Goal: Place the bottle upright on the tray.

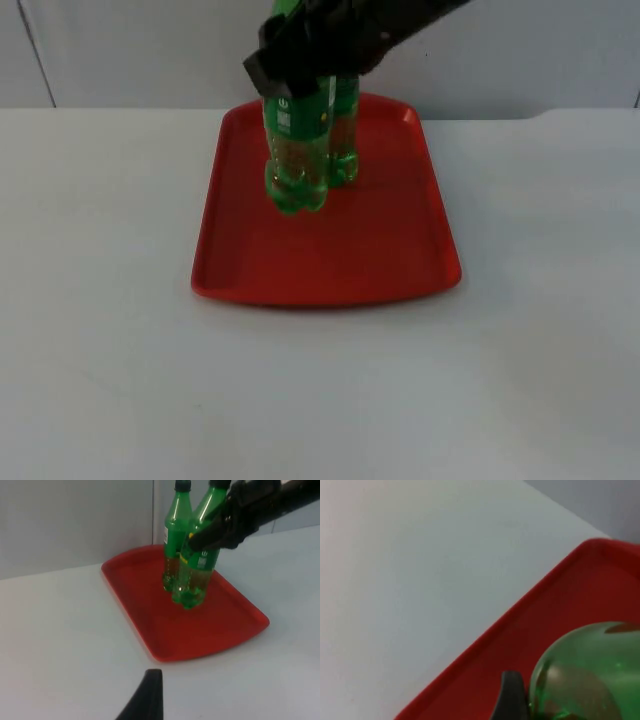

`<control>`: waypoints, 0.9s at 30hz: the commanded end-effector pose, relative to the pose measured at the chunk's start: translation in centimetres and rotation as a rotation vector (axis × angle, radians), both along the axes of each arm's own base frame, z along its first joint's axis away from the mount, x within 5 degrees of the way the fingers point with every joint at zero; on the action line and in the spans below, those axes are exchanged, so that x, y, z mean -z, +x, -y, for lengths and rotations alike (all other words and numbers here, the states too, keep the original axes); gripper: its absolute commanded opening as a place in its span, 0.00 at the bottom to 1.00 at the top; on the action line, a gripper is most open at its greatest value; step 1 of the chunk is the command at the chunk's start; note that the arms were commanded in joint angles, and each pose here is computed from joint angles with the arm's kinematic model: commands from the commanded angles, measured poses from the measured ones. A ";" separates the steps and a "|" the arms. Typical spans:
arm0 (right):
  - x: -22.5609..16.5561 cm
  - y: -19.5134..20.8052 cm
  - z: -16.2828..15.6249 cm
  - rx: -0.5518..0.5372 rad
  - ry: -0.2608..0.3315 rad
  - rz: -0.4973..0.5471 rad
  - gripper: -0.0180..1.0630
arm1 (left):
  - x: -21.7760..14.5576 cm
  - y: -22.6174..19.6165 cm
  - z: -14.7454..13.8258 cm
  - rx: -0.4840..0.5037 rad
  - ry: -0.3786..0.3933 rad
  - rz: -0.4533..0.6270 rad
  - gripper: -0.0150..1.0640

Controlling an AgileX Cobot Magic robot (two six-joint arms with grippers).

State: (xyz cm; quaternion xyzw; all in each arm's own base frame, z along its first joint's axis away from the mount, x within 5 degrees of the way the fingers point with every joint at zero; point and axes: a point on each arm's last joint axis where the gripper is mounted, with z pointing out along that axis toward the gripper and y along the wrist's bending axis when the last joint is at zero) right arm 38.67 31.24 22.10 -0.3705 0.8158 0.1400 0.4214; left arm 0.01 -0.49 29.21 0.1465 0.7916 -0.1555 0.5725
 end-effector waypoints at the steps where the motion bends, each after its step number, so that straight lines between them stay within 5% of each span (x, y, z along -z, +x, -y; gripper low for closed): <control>1: 0.7 0.1 -0.2 0.003 0.007 0.009 0.02 | 0.1 0.0 0.0 -0.007 -0.004 0.004 0.86; 10: 4.9 0.7 -0.6 0.012 -0.033 -0.051 0.02 | 0.1 0.0 0.0 -0.006 -0.005 0.006 0.86; 22: 5.0 0.6 -0.6 0.021 -0.032 -0.075 0.04 | 0.1 0.0 0.0 -0.006 -0.005 0.006 0.86; 27: 5.1 0.5 -0.6 0.018 -0.042 -0.090 0.26 | 0.1 0.0 0.0 -0.006 -0.005 0.006 0.86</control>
